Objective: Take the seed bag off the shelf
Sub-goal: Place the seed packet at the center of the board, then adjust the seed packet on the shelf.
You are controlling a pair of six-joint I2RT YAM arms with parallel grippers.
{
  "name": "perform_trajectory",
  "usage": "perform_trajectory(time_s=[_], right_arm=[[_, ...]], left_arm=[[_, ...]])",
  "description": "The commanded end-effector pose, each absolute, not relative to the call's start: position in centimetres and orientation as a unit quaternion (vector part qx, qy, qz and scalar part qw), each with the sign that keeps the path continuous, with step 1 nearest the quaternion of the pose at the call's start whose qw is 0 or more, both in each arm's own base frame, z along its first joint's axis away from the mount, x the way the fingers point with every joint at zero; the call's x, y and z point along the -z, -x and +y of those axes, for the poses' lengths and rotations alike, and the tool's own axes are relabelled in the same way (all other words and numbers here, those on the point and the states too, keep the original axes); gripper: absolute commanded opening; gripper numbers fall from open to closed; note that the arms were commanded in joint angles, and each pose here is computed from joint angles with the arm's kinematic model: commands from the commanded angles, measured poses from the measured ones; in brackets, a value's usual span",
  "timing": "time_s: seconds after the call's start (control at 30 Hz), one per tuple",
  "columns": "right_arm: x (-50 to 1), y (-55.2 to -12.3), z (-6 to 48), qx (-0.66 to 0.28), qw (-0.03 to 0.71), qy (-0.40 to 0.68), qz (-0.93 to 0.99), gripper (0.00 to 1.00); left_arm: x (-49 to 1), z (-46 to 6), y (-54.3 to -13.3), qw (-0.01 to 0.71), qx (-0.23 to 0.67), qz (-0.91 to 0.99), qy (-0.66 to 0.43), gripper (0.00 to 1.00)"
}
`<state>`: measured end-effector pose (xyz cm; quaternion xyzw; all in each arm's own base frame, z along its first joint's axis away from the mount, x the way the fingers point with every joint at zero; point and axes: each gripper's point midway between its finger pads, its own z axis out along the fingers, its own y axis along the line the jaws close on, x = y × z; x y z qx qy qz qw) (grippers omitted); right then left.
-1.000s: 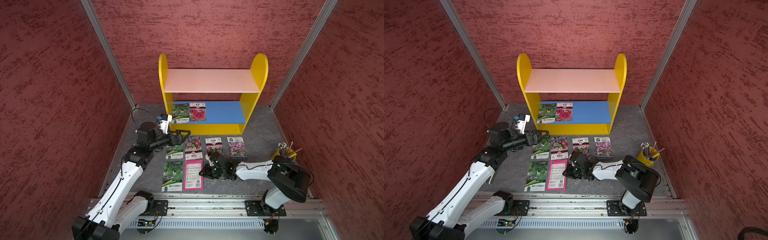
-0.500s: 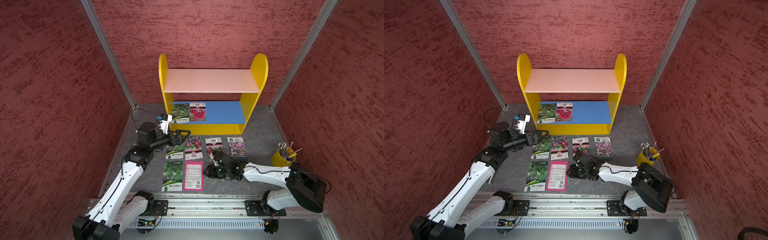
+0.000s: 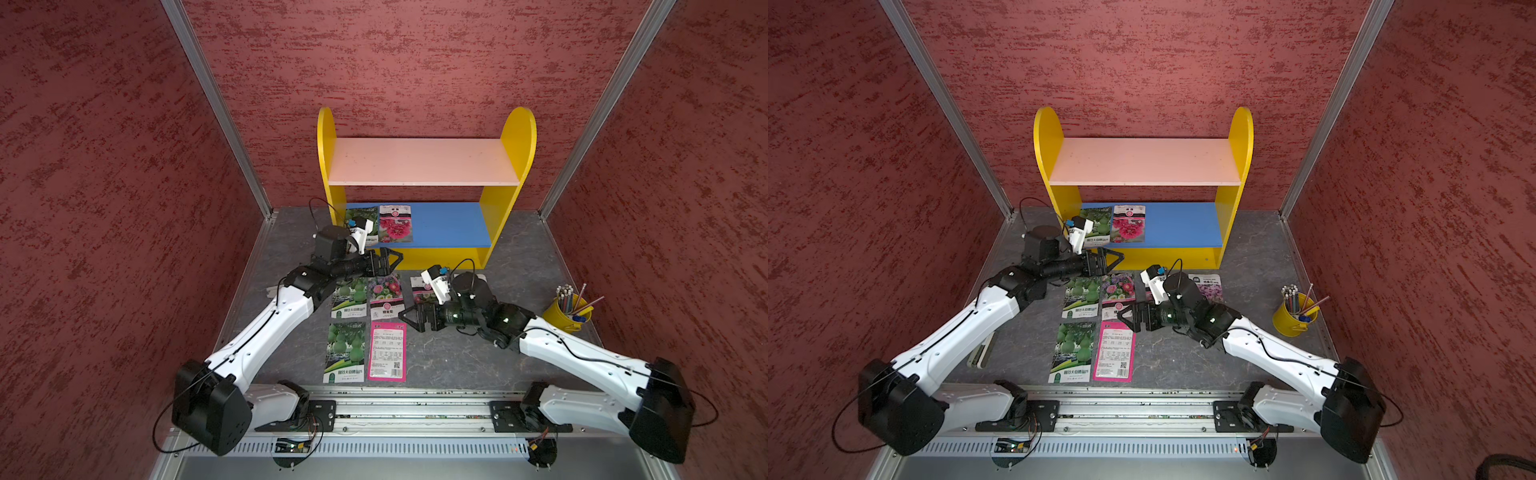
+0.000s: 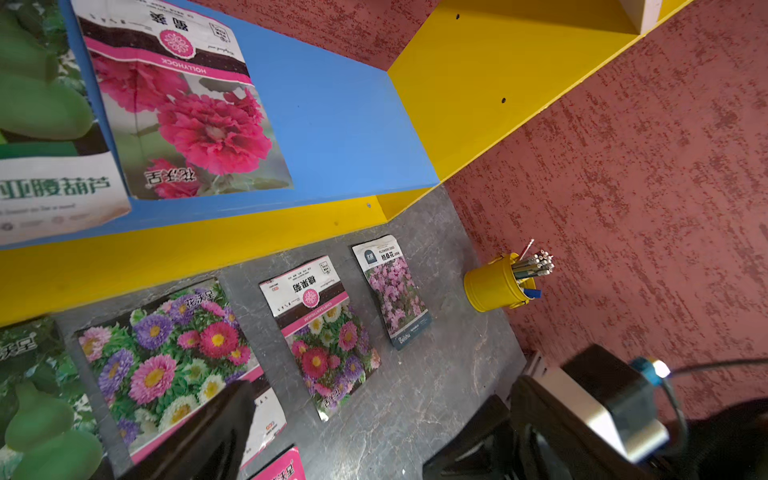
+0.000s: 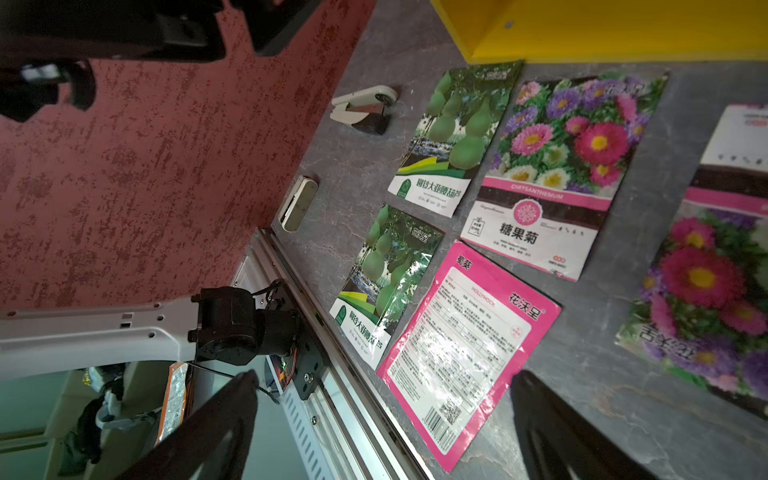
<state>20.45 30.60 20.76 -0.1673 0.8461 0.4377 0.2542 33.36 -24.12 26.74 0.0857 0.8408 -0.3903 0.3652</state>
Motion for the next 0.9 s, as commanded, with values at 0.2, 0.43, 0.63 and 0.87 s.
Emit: perform_trajectory(time_s=[0.2, 0.43, 0.63, 0.87], right_arm=[[-21.8, -21.2, 25.4, -0.389, 0.309, 0.15, 0.855, 0.98], [-21.7, -21.7, 22.8, -0.372, 0.334, 0.12, 0.858, 0.98], [-20.7, -22.1, 22.7, -0.369, 0.33, 0.111, 0.862, 0.98], [-20.0, -22.4, 22.4, -0.364, 0.328, 0.103, 0.866, 0.98]], left_arm=[[-24.2, -25.8, -40.7, 0.427, 0.252, 0.864, -0.088, 1.0], [-22.9, -27.2, -45.0, 0.461, 0.205, 0.86, -0.072, 1.0], [-22.2, -29.1, -48.3, 0.478, 0.163, 0.858, -0.095, 1.0], [-21.5, -28.5, -51.8, 0.503, 0.091, 0.856, -0.076, 1.0]])
